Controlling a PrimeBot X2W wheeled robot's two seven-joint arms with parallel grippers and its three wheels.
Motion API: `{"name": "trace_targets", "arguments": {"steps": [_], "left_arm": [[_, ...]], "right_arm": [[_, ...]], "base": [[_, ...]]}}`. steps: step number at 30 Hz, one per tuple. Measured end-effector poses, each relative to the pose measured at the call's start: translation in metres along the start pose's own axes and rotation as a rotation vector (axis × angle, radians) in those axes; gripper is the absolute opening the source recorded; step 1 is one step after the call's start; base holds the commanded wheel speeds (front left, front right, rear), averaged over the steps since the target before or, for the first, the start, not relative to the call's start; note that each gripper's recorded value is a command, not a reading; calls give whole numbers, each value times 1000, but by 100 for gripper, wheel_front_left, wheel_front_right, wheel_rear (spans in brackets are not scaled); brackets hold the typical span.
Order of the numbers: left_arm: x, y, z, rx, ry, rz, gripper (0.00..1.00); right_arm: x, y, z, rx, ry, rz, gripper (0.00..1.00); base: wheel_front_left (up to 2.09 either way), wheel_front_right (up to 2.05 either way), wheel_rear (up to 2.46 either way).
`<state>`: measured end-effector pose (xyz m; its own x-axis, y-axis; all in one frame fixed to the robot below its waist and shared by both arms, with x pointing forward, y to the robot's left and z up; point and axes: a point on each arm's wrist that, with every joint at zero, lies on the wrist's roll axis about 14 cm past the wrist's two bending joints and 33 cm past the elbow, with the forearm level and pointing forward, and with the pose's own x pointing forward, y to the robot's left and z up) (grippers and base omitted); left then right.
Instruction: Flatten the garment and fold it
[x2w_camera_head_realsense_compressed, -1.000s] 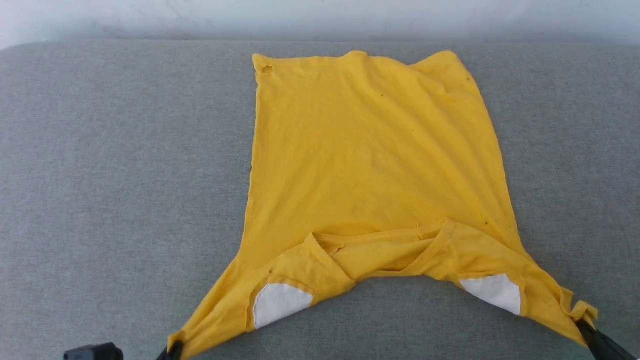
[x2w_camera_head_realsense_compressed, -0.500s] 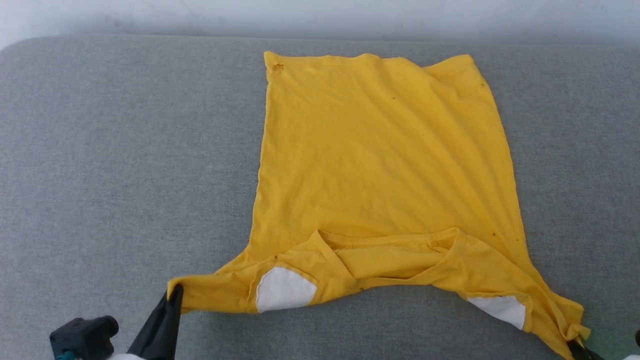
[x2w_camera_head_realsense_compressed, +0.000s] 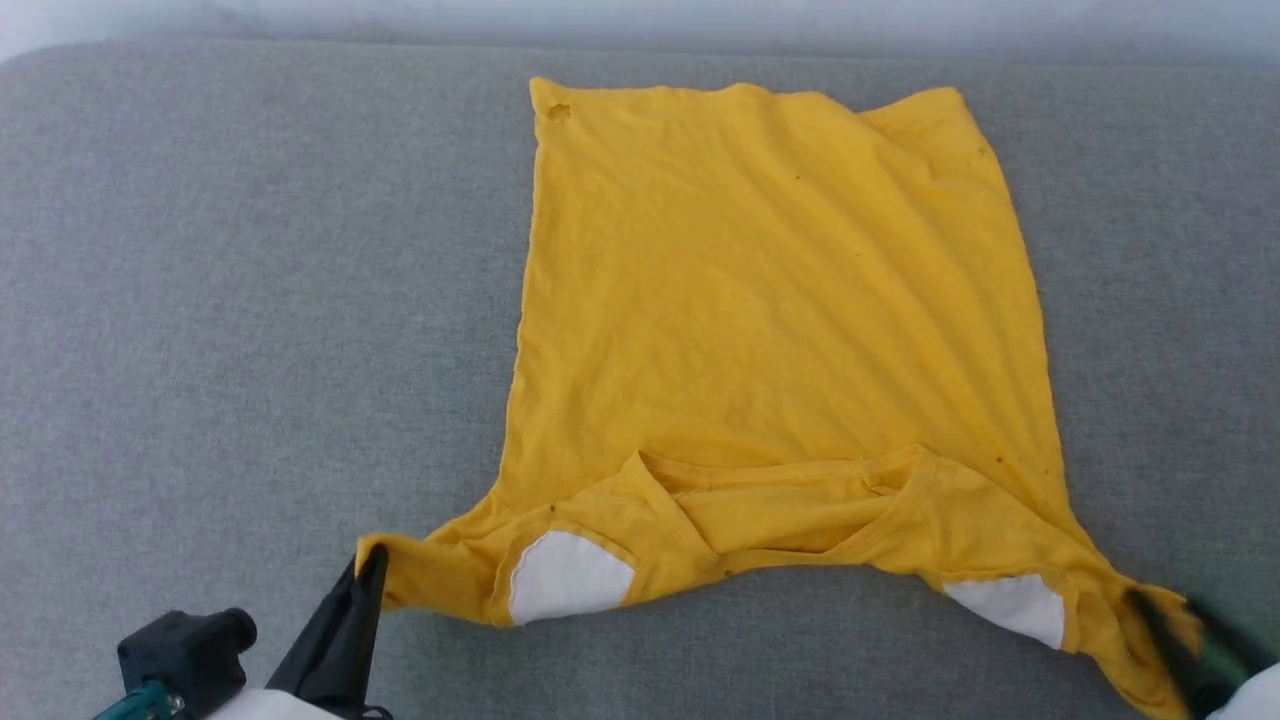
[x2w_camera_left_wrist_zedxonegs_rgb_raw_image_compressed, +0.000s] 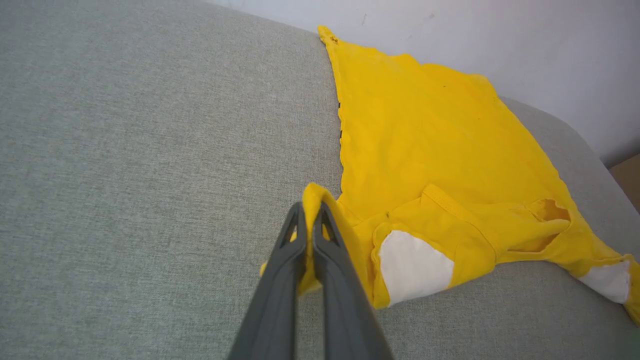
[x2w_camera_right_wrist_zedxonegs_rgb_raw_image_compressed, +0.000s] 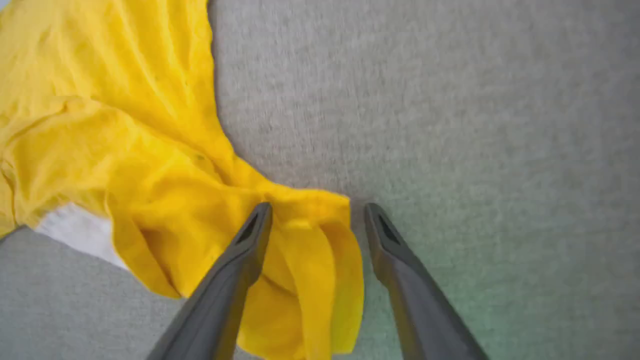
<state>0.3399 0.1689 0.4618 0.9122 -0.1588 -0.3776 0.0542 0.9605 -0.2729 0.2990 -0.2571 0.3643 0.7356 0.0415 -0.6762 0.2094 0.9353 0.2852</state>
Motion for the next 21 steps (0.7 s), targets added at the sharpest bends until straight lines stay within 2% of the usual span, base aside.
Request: {"name": "trace_targets", "arguments": {"steps": [3, 6, 9, 11, 17, 19, 21], "left_arm": [[0, -3, 5, 0, -8, -12, 0], [1, -7, 8, 8, -12, -23, 0], [4, -9, 10, 19, -13, -31, 0], [9, -11, 13, 25, -22, -37, 0], [27, -14, 11, 20, -25, -42, 0], [33, -14, 9, 16, -22, -40, 0], [39, -14, 6, 15, -16, -41, 0]], "right_arm": [[-6, -1, 57, -36, -131, 9, 100], [-22, -2, 137, -154, -318, -7, 100], [-37, 16, 208, -265, -493, 2, 100], [-38, 33, 243, -338, -567, 19, 100], [-9, 102, 305, -433, -665, 154, 100], [13, 124, 309, -492, -624, 182, 100], [38, 139, 311, -485, -581, 206, 100]], "base": [[0, 0, 0], [0, 0, 0], [0, 0, 0], [0, 0, 0], [0, 0, 0], [0, 0, 0], [0, 0, 0]]}}
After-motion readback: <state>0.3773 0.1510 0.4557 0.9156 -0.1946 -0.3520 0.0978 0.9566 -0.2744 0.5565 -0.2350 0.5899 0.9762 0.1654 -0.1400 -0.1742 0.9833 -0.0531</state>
